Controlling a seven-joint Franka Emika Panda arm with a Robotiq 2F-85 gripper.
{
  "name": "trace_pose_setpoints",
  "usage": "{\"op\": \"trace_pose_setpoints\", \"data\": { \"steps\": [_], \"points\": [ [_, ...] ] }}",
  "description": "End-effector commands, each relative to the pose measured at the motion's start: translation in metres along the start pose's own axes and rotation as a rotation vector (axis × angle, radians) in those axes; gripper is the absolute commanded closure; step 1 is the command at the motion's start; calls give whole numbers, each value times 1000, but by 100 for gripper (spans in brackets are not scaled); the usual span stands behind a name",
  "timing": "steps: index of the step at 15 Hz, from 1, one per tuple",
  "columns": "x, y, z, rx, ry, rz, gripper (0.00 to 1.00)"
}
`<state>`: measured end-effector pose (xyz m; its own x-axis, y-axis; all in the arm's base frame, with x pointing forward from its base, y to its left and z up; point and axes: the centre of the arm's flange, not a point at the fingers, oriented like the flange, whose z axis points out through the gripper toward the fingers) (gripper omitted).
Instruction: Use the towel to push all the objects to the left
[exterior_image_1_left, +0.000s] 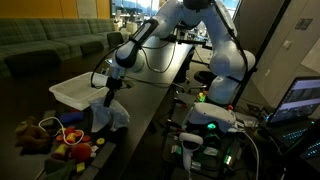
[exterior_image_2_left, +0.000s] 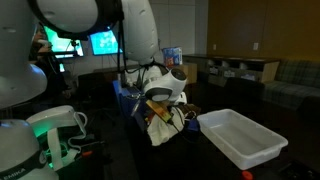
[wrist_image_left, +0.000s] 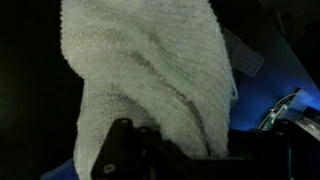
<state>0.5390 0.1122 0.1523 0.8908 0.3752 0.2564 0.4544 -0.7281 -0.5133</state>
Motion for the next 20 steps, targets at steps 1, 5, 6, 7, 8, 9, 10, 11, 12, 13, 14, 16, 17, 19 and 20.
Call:
{"op": "trace_pose_setpoints", "data": {
  "steps": [1,5,6,7,8,9,10,11,12,13,14,16,17,19,20],
  "points": [
    [-66,35,-60,-31,-5,52,97],
    [-114,105,-98,-101,15,210,97],
    [-119,123,-111,-130,28,253,97],
    [-126,141,-116,-161,46,292,97],
    [-127,162,-124,-213,67,337,97],
    [-131,182,-127,-250,77,371,97],
    [-128,203,-131,-292,89,406,97],
    [-125,224,-135,-344,107,433,97],
    [-123,242,-135,-385,113,458,97],
    [-114,261,-138,-445,126,473,97],
    [-106,277,-137,-482,129,484,97],
    [-87,305,-132,-549,135,501,97],
    [-73,317,-129,-565,137,511,97],
    [-51,337,-116,-597,145,519,97],
    [-42,346,-109,-612,150,522,97]
  ]
}}
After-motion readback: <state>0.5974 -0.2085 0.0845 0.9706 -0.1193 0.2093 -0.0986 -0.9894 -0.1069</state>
